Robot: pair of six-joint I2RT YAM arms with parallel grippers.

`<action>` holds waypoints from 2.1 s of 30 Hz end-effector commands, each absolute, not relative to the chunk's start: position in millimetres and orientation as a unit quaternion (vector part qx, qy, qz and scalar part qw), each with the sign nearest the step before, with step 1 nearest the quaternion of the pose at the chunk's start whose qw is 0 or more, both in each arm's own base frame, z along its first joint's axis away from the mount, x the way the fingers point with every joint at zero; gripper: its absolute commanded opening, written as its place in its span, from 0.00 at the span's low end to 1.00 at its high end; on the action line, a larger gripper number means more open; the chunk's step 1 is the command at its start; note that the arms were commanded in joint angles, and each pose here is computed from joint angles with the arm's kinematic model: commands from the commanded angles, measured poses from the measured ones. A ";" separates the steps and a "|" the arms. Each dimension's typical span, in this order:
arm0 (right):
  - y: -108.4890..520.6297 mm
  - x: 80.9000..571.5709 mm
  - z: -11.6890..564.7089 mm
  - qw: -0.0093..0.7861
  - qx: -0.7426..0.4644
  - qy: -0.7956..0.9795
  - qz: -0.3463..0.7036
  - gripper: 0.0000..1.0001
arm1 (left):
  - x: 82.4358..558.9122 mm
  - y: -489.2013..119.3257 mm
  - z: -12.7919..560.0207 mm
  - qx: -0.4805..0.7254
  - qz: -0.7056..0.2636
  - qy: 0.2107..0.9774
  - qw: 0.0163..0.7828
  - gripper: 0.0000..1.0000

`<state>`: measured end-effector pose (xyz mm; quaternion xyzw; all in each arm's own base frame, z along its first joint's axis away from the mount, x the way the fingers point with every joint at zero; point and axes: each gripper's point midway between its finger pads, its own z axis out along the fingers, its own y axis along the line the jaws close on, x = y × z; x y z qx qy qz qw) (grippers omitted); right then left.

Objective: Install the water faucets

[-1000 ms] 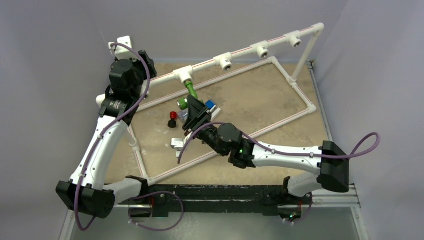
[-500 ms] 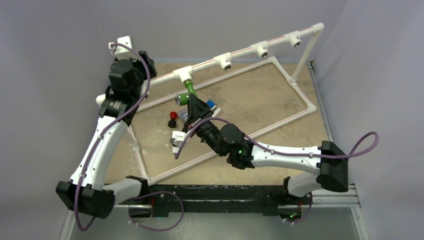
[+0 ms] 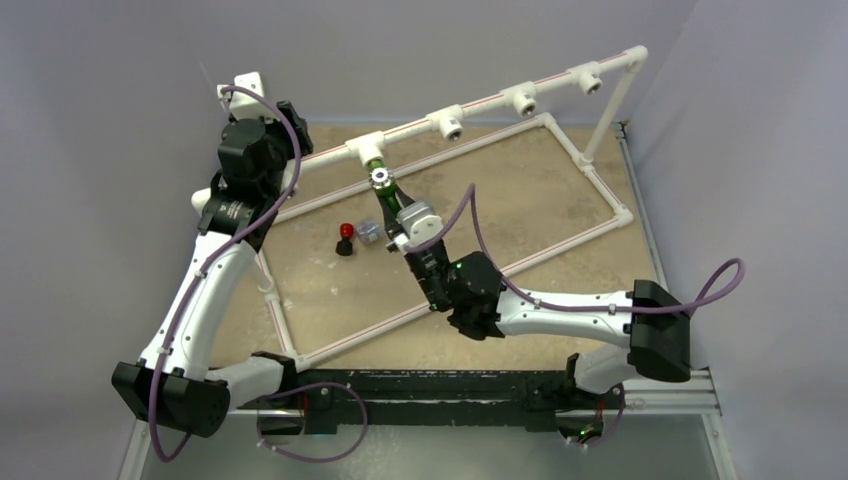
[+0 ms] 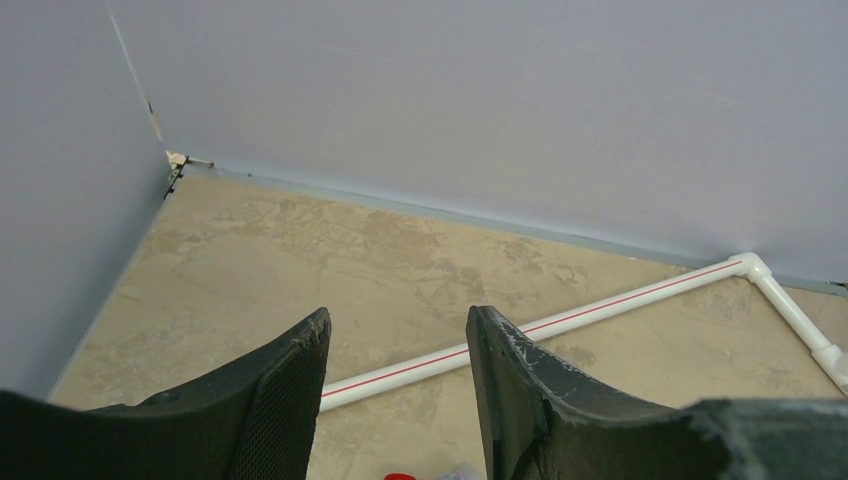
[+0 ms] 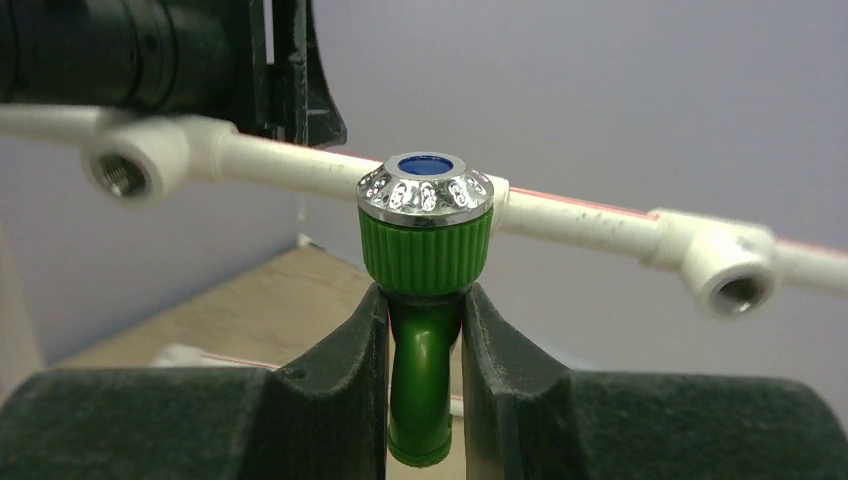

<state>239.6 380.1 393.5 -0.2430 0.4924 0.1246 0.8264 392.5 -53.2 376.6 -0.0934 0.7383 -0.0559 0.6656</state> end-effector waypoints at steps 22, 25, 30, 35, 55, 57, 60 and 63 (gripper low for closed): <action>394.7 232.7 393.1 0.472 0.253 0.527 0.659 0.00 | 368.9 -73.9 306.7 -0.040 -0.061 0.821 0.566 0.52; 391.0 235.0 394.0 0.426 0.276 0.515 0.691 0.00 | 368.3 -73.9 307.7 -0.040 -0.062 0.820 0.567 0.52; 389.7 236.8 386.0 0.380 0.291 0.518 0.709 0.00 | 368.0 -73.9 307.5 -0.039 -0.062 0.820 0.568 0.52; 386.1 237.1 378.4 0.385 0.290 0.530 0.698 0.15 | 368.2 -74.0 307.1 -0.039 -0.062 0.821 0.567 0.52; 334.8 222.5 380.3 0.527 0.173 0.568 0.609 0.78 | 370.6 -73.8 306.3 -0.041 -0.060 0.822 0.565 0.52; 328.3 216.7 383.2 0.548 0.136 0.567 0.600 0.78 | 370.2 -73.7 306.1 -0.041 -0.060 0.822 0.565 0.52; 323.4 208.4 387.9 0.587 0.064 0.573 0.568 0.79 | 370.7 -73.5 306.8 -0.041 -0.059 0.821 0.566 0.52; 318.5 207.9 389.1 0.632 -0.008 0.587 0.506 0.79 | 371.4 -73.7 307.4 -0.040 -0.059 0.822 0.565 0.52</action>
